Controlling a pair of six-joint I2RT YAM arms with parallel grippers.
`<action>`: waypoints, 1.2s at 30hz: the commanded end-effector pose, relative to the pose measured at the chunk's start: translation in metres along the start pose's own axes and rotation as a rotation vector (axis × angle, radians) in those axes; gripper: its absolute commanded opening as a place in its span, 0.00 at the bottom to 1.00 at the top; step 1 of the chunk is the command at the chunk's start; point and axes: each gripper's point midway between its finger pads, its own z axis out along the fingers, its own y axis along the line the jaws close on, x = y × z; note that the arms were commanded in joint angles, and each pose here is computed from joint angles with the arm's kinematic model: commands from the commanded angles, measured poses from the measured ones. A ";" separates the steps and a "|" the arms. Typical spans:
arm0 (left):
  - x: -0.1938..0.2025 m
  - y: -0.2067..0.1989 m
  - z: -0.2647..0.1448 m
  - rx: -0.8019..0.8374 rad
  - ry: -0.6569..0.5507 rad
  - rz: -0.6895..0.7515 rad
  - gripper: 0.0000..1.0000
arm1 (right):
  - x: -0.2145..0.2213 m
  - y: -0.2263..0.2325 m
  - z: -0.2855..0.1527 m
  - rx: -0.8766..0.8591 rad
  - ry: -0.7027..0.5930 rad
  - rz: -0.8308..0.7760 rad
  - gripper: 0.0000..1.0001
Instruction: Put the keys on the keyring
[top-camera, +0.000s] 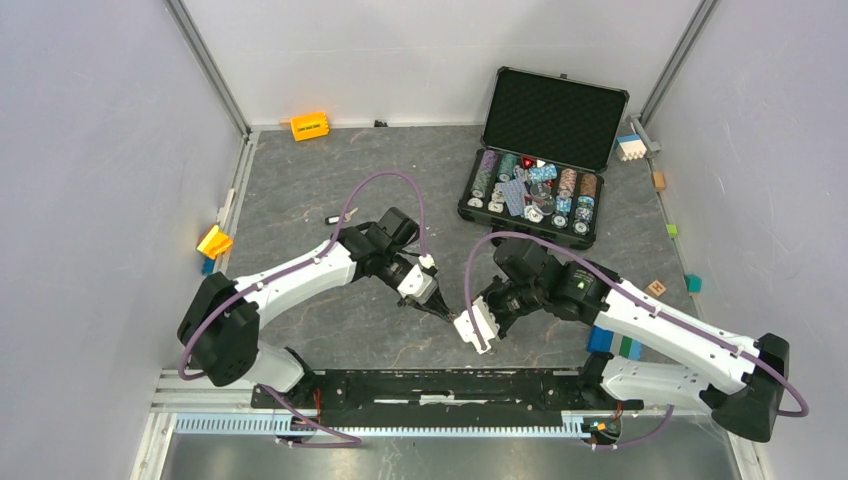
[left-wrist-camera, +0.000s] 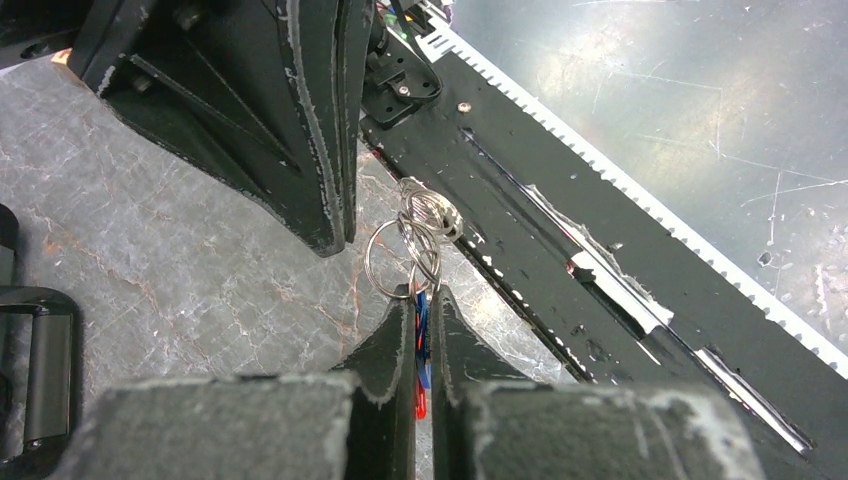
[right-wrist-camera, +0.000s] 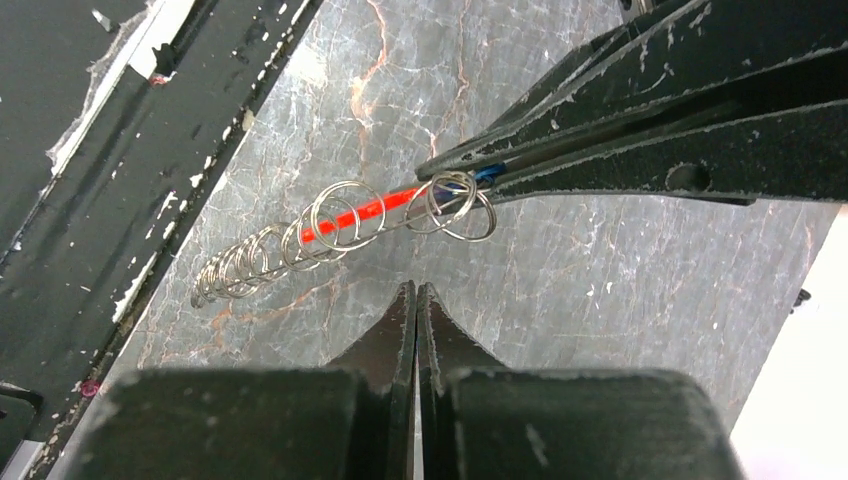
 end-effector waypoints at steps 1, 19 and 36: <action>-0.019 0.005 -0.001 0.004 -0.058 0.015 0.02 | -0.003 -0.018 -0.013 0.072 0.028 -0.024 0.00; -0.015 0.012 -0.013 -0.046 -0.028 -0.012 0.02 | -0.009 -0.024 -0.029 0.190 -0.042 0.112 0.34; -0.029 0.012 -0.030 -0.082 -0.092 -0.046 0.02 | -0.012 -0.014 -0.018 0.131 -0.247 0.112 0.52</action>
